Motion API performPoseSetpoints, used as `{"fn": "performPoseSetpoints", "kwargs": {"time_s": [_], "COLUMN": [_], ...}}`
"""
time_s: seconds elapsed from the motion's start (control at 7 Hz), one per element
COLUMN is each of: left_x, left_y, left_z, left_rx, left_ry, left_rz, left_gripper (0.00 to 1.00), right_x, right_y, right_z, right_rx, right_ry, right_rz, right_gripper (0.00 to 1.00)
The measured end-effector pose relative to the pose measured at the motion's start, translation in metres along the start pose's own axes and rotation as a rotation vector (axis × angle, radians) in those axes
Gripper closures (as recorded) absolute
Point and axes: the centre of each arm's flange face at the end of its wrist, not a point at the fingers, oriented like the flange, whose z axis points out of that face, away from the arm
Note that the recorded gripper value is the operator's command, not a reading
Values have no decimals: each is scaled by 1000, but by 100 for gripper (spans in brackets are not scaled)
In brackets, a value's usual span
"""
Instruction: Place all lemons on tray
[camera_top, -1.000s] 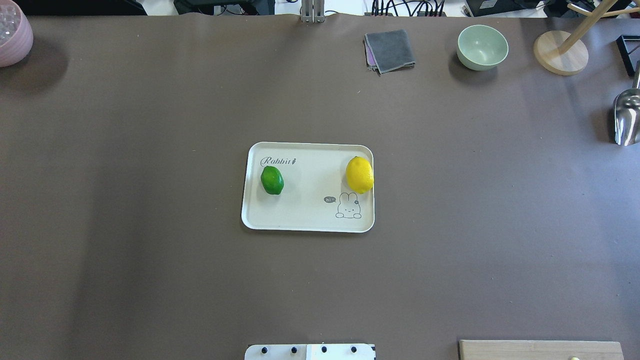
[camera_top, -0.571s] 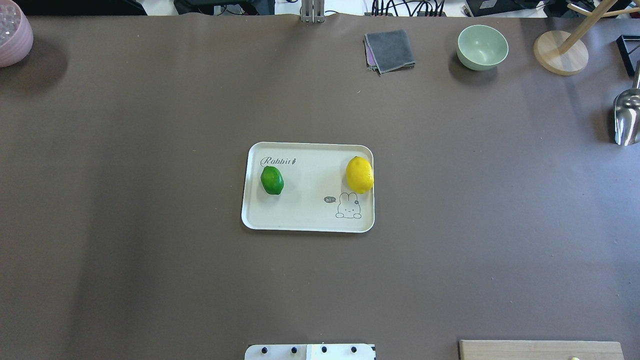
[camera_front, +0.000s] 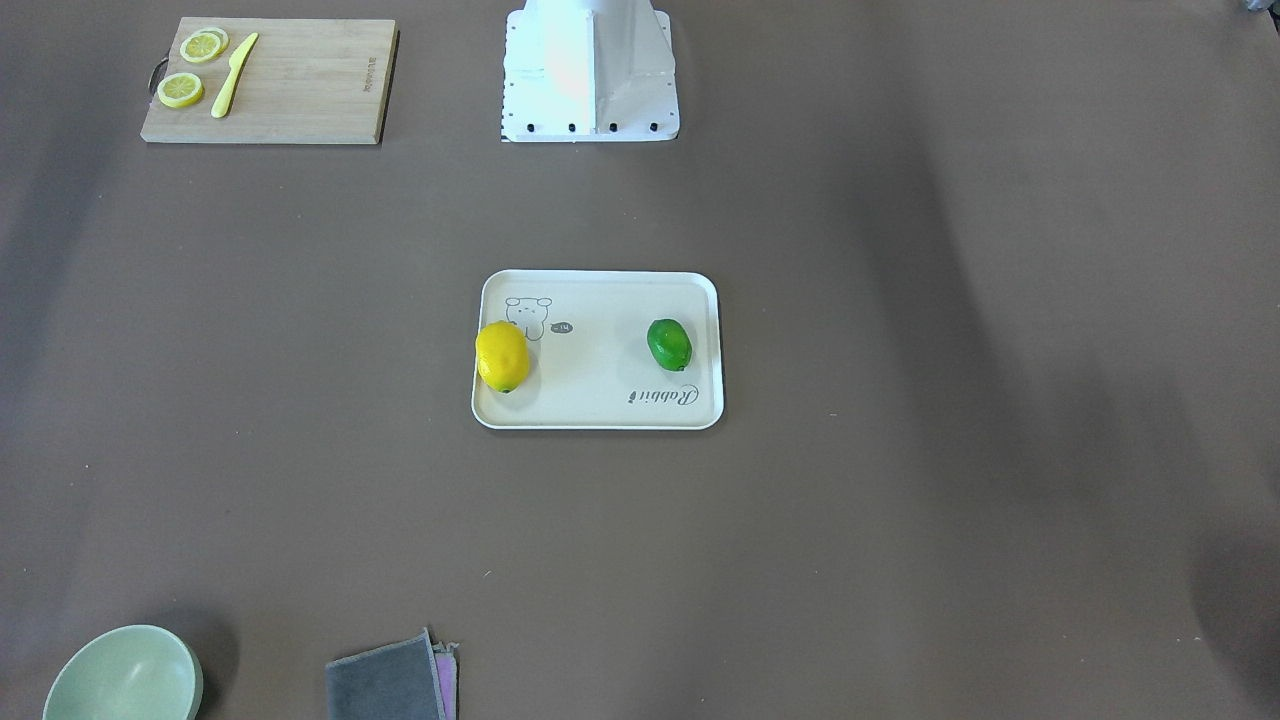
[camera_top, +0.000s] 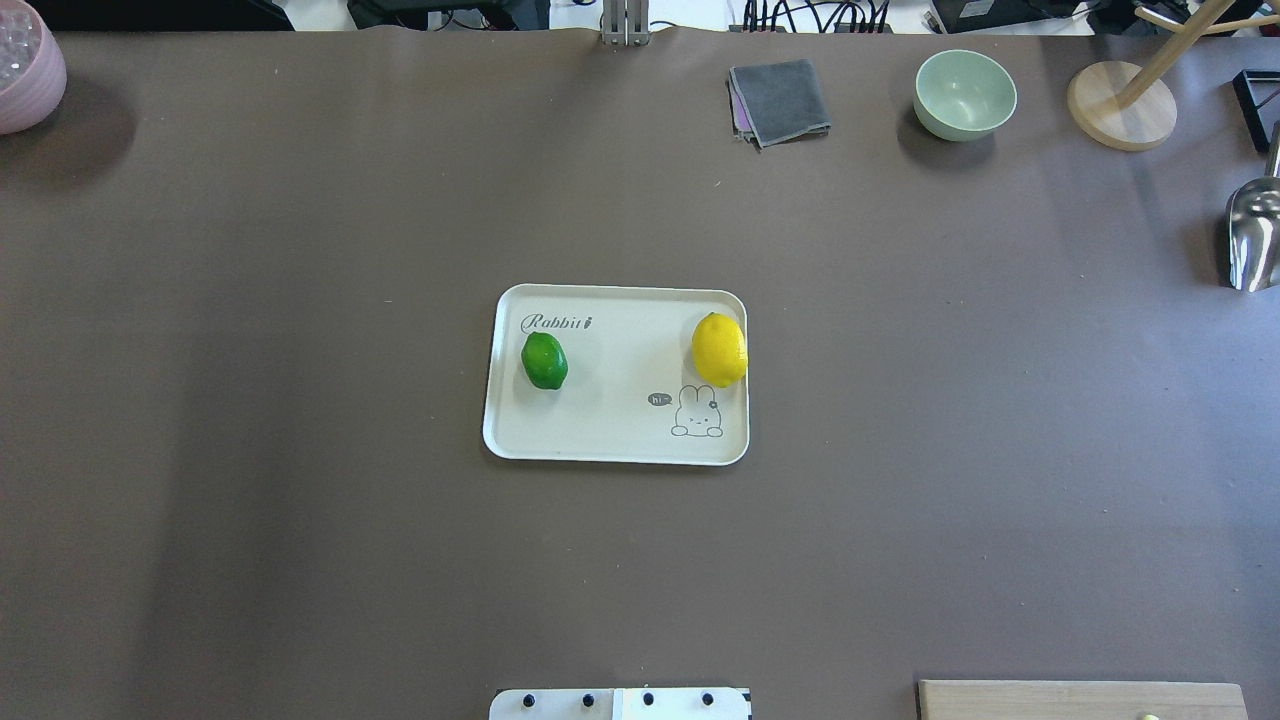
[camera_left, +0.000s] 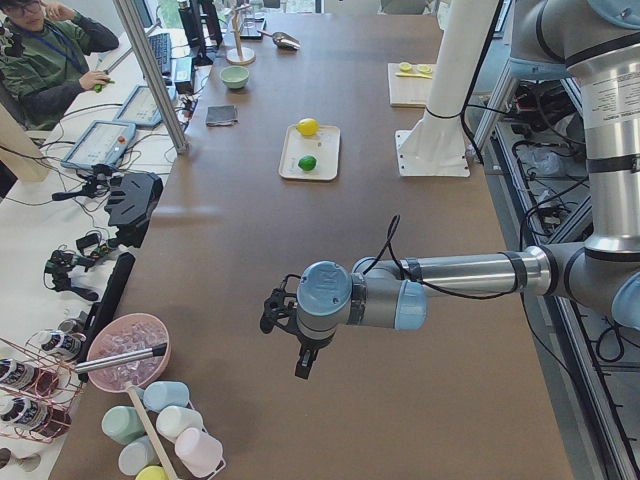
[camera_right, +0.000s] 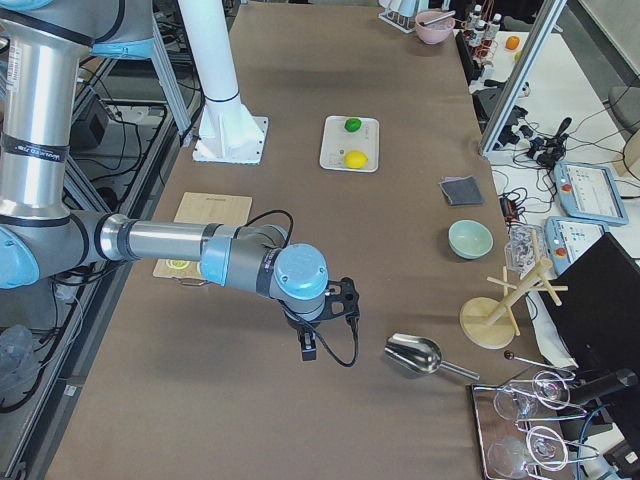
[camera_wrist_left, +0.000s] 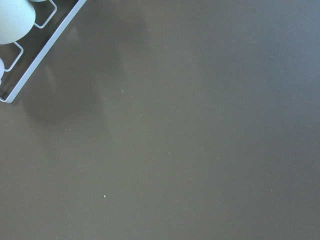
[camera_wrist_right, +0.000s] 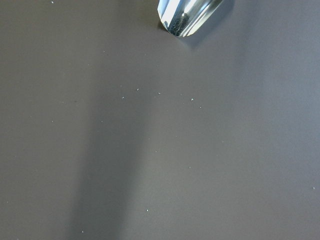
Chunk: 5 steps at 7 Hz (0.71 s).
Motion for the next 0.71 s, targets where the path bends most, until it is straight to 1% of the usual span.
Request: {"fn": "performPoseSetpoints", "kwargs": {"time_s": [0.43, 0.71], "left_x": [5, 13], "left_y": [-5, -10], "left_z": [-7, -15], "left_rx": [15, 31], "left_ry": [-5, -10], "left_rz": [15, 33], "left_gripper": [1, 1], "right_x": [-3, -15], "right_y": [1, -2], "right_z": [-3, -16], "right_rx": [6, 28], "right_ry": [2, 18], "right_rz": [3, -19], "right_gripper": [0, 0]}}
